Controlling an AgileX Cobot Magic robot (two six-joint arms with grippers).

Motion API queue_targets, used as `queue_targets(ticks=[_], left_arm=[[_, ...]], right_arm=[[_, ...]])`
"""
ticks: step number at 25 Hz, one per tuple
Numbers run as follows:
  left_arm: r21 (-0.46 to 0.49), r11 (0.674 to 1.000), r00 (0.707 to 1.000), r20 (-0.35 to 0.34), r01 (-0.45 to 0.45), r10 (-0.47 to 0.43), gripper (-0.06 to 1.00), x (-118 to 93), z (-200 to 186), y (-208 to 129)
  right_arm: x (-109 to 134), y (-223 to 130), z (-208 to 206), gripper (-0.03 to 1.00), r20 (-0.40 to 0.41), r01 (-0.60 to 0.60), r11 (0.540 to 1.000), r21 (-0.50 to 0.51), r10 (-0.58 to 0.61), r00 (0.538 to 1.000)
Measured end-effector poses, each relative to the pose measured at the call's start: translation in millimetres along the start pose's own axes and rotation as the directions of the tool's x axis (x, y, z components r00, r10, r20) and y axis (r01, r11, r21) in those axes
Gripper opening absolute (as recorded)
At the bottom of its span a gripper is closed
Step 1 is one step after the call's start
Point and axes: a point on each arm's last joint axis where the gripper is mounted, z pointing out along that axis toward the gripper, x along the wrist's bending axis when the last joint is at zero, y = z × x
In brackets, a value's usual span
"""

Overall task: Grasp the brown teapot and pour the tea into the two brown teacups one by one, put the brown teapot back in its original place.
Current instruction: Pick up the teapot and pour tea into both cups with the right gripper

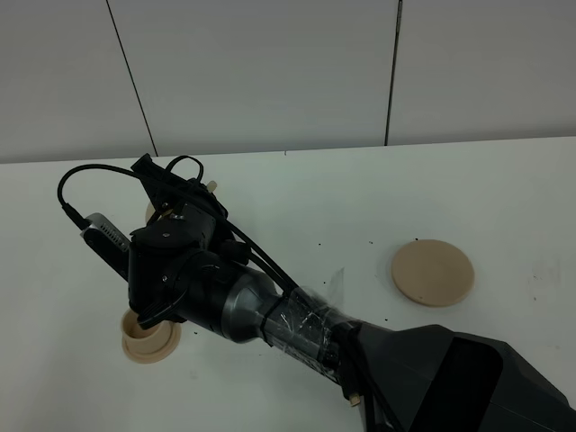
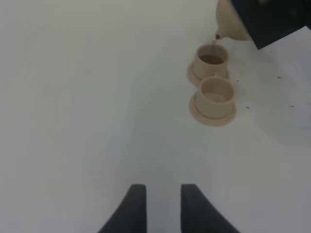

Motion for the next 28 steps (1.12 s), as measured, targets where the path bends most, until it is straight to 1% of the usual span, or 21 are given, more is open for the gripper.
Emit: queue_targets(ticks=[11, 18, 28], left_arm=[[0.0, 1.0, 1.0, 0.0, 0.0, 0.0, 0.24, 0.0, 0.0, 0.0], [0.0, 1.0, 1.0, 0.0, 0.0, 0.0, 0.24, 0.0, 0.0, 0.0], [0.0, 1.0, 1.0, 0.0, 0.0, 0.0, 0.24, 0.0, 0.0, 0.0]], right_arm=[[0.0, -0.5, 0.6, 0.09, 0.001, -0.02, 1.0, -0.002, 0.02, 1.0], [2.4, -2.7, 3.6, 0.09, -0.022, -0.057, 0.998, -0.012, 0.057, 0.998], [3.1, -1.2, 3.3, 0.09, -0.032, -0.088, 0.996, -0.024, 0.087, 0.996]])
